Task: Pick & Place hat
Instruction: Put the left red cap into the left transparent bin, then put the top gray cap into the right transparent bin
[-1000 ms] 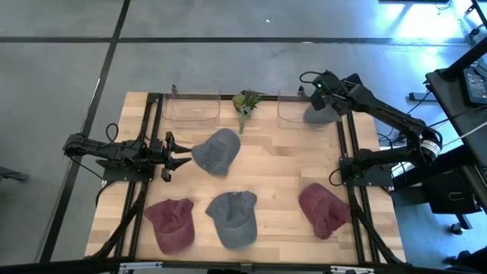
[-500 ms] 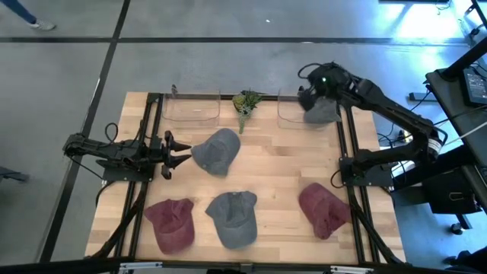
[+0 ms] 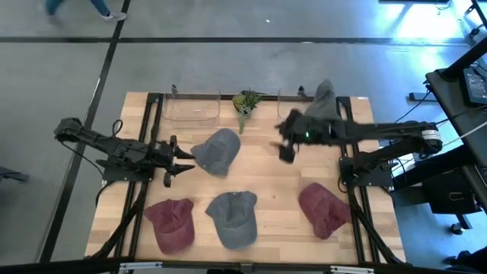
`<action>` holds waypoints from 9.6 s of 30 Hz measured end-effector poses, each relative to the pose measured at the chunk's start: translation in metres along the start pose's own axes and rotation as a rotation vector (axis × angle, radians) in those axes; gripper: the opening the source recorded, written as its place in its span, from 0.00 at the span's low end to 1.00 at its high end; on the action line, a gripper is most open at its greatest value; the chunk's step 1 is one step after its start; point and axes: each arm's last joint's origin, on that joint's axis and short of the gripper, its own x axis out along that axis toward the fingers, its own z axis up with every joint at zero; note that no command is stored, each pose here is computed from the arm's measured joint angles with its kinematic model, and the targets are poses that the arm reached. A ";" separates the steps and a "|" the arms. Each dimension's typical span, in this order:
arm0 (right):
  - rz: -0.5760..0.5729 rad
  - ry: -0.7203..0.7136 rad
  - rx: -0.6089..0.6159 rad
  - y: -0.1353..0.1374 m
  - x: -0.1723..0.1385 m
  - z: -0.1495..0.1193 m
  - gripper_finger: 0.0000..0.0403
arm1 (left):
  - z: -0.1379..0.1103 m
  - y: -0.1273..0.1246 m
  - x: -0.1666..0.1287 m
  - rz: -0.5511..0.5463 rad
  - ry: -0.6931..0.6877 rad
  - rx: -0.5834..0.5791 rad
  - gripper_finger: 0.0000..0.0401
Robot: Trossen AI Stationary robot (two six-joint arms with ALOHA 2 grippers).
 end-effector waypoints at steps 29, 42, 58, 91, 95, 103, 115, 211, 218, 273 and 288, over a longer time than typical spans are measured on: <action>0.114 -0.140 -0.056 0.059 0.006 -0.036 0.76 | 0.008 -0.070 0.051 -0.124 0.857 -0.107 0.47; 0.113 -0.113 -0.060 0.059 0.006 -0.039 0.76 | -0.018 -0.063 0.027 0.129 1.148 -0.367 0.52; 0.112 -0.088 -0.048 0.059 0.007 -0.041 0.76 | -0.065 -0.066 0.021 0.222 1.262 -0.476 0.52; 0.105 -0.016 -0.080 0.058 0.007 -0.048 0.76 | -0.034 -0.070 0.049 -0.020 1.040 -0.635 0.06; 0.104 0.000 -0.086 0.058 0.007 -0.050 0.76 | -0.009 -0.061 0.050 -0.121 0.848 -0.643 0.06; 0.103 0.016 -0.092 0.057 0.007 -0.052 0.76 | 0.039 -0.034 0.039 -0.186 0.418 -0.565 0.06; 0.100 0.017 -0.097 0.057 0.007 -0.052 0.76 | 0.095 0.015 0.003 0.415 -0.254 -0.125 0.06; 0.048 -0.005 -0.096 0.044 0.013 -0.047 0.76 | 0.049 0.077 0.078 0.451 0.359 0.215 0.49; 0.049 -0.007 -0.065 0.044 0.013 -0.047 0.76 | 0.018 0.068 0.108 0.379 0.509 0.202 0.49; 0.035 -0.659 0.464 0.035 0.015 -0.084 0.76 | 0.108 0.054 0.150 0.646 -0.261 0.131 0.01; -0.009 -0.623 0.190 0.051 0.048 -0.060 0.76 | 0.114 0.046 0.150 0.577 -0.324 0.162 0.01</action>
